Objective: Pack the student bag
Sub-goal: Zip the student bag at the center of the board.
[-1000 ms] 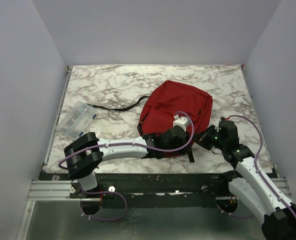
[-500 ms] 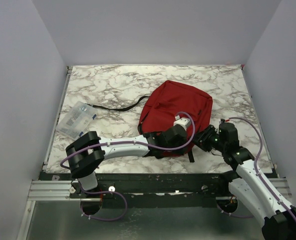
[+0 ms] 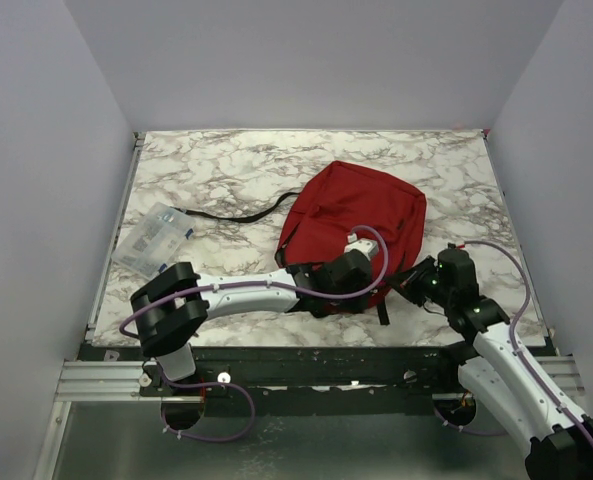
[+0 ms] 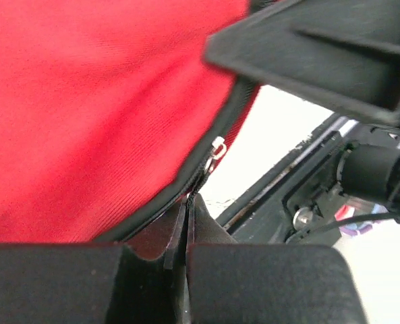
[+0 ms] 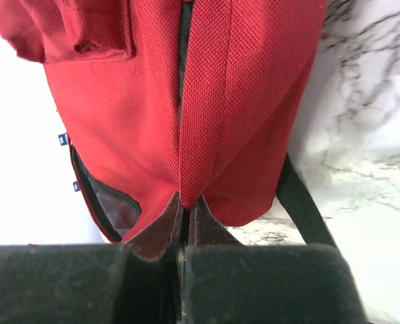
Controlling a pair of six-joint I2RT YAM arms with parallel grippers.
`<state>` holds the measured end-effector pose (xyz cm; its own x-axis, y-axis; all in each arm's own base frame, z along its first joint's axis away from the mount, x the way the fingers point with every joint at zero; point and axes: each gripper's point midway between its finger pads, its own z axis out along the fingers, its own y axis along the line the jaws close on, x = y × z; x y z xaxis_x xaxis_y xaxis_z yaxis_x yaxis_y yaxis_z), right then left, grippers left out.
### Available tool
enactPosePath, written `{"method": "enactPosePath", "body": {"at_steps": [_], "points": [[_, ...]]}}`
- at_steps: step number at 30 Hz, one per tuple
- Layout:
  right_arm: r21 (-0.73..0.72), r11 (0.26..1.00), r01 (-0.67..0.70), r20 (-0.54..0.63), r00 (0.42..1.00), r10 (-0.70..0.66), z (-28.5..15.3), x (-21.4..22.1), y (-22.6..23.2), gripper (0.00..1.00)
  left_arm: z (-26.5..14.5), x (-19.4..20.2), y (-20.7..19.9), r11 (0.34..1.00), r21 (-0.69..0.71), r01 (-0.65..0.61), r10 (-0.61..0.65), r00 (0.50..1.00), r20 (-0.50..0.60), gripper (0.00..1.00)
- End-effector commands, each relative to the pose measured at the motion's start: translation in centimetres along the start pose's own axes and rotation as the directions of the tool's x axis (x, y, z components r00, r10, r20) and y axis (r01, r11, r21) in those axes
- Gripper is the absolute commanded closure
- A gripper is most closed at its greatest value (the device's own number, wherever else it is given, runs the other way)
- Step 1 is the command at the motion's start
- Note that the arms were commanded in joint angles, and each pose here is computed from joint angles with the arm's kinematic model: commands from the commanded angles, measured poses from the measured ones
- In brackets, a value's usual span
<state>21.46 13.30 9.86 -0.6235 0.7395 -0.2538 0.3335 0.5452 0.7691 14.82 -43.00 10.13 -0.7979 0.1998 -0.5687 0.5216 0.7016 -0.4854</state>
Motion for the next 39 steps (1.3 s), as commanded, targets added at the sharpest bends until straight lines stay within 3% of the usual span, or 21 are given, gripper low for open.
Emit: {"method": "enactPosePath", "body": {"at_steps": [1,4,7,11,13,14,16,20,23,27,36,39], "points": [[0.178,0.982,0.058,0.175,0.980,-0.090,-1.1,-4.0,-1.5,1.00,-2.8,2.1,5.9,0.975,-0.224,0.015,-0.022,0.999,-0.028,1.00],[0.291,0.951,0.104,0.198,0.966,-0.166,-1.7,-5.2,-2.9,1.00,-4.9,2.9,8.5,0.964,-0.263,0.025,-0.032,0.999,-0.023,1.00],[0.291,0.947,0.134,0.211,0.957,-0.200,-1.9,-5.6,-2.8,1.00,-6.1,3.2,9.5,0.970,-0.241,0.021,-0.027,0.999,-0.023,1.00],[0.318,0.935,0.158,0.233,0.943,-0.238,-2.0,-6.6,-2.6,1.00,-6.7,3.0,8.6,0.988,-0.153,0.012,-0.017,0.999,-0.033,1.00],[0.313,0.930,0.194,0.166,0.953,-0.255,-1.2,-6.0,-2.2,0.99,-6.4,2.6,6.6,0.998,-0.053,0.028,-0.031,0.998,-0.047,1.00],[0.331,0.923,0.195,0.117,0.963,-0.245,-0.8,-5.5,-2.3,0.92,-6.4,2.3,5.1,0.999,0.015,0.035,-0.034,0.998,-0.061,1.00],[0.328,0.919,0.218,-0.011,0.974,-0.227,-0.5,-3.8,-1.8,0.66,-6.1,1.6,2.1,0.990,0.137,0.045,-0.033,0.996,-0.087,1.00],[0.301,0.937,0.179,-0.125,0.981,-0.148,-2.1,-1.3,-1.0,0.54,-4.6,1.0,-2.2,0.947,0.306,0.097,-0.047,0.985,-0.165,1.00],[0.282,0.955,0.092,-0.116,0.991,-0.062,-3.7,0.1,-1.4,0.53,-3.7,0.9,-5.2,0.896,0.427,0.117,-0.029,0.978,-0.207,1.00],[0.258,0.966,-0.016,-0.170,0.984,0.062,-5.1,2.7,-2.1,0.52,-2.8,0.7,-7.6,0.866,0.486,0.117,0.004,0.971,-0.240,1.00],[0.230,0.965,-0.128,-0.151,0.975,0.165,-4.5,3.6,-2.6,0.50,-2.9,0.9,-8.8,0.854,0.509,0.112,0.019,0.969,-0.245,1.00],[0.261,0.951,-0.164,-0.074,0.979,0.189,-4.1,2.4,-3.0,0.57,-2.7,1.6,-8.1,0.865,0.490,0.109,0.016,0.970,-0.245,1.00]]}}
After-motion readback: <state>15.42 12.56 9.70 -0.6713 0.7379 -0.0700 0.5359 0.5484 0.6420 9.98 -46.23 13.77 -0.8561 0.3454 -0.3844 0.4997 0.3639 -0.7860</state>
